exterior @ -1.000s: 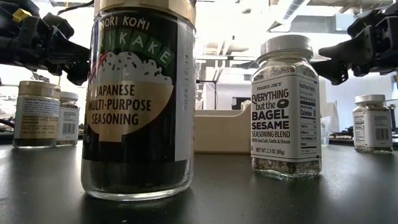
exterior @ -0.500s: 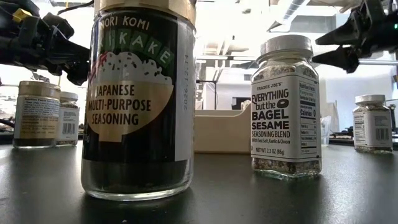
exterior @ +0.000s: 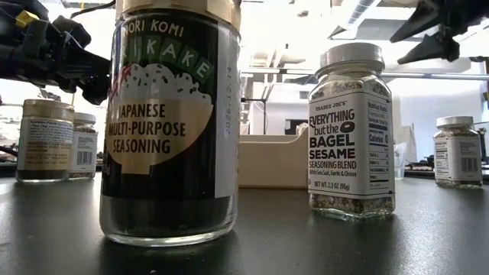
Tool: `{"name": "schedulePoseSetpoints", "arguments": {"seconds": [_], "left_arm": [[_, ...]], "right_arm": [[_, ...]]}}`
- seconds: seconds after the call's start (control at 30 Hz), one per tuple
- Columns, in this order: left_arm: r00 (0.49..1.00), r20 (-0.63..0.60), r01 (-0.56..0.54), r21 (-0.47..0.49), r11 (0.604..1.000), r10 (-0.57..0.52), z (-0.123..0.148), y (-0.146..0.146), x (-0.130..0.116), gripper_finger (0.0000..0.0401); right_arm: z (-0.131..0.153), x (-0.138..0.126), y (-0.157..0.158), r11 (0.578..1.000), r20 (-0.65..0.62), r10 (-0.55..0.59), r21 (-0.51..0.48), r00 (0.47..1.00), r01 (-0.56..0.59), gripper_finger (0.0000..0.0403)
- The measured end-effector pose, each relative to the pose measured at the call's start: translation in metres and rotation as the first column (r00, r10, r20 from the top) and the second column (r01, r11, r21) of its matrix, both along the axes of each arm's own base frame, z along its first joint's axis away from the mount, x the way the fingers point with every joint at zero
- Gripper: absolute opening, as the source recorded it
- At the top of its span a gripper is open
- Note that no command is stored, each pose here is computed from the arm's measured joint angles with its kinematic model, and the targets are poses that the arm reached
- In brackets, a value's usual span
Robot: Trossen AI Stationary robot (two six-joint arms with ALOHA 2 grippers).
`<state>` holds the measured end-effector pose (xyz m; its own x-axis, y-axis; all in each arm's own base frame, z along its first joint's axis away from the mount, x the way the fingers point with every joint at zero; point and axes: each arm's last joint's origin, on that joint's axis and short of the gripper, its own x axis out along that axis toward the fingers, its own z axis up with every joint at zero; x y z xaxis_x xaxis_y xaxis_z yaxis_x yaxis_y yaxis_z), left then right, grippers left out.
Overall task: Sort spices by type
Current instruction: Put the white seasoning bottle into the transparent bin
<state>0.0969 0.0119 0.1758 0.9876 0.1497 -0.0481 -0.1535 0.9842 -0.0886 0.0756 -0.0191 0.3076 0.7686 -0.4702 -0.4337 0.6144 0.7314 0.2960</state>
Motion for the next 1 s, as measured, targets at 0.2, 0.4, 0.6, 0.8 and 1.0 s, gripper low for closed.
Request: {"name": "schedulePoseSetpoints", "arguments": {"seconds": [0.2,0.4,0.6,0.8,1.0], "left_arm": [[1.000,0.001,0.000,0.000,1.000,0.000,0.000,0.000,0.000,0.0334],[1.000,0.000,0.000,0.000,1.000,0.000,0.000,0.000,0.000,0.0334],[1.000,0.001,0.000,0.000,1.000,0.000,0.000,0.000,0.000,0.0334],[1.000,0.000,0.000,0.000,1.000,0.000,0.000,0.000,0.000,0.0334],[1.000,0.000,0.000,0.000,1.000,0.000,0.000,0.000,0.000,0.0334]], "right_arm": [[0.010,0.010,-0.001,0.995,-0.158,-0.039,0.089,0.987,0.054,0.0330],[0.005,0.013,0.000,0.992,-0.348,0.038,0.123,0.937,0.006,0.0330],[0.001,0.018,0.004,0.976,-0.443,0.214,0.123,0.870,-0.177,0.0330],[-0.001,0.023,0.006,0.945,-0.526,0.305,0.063,0.794,-0.322,0.0330],[-0.011,0.025,0.008,0.889,-0.669,0.407,0.131,0.623,-0.439,0.0330]]}}
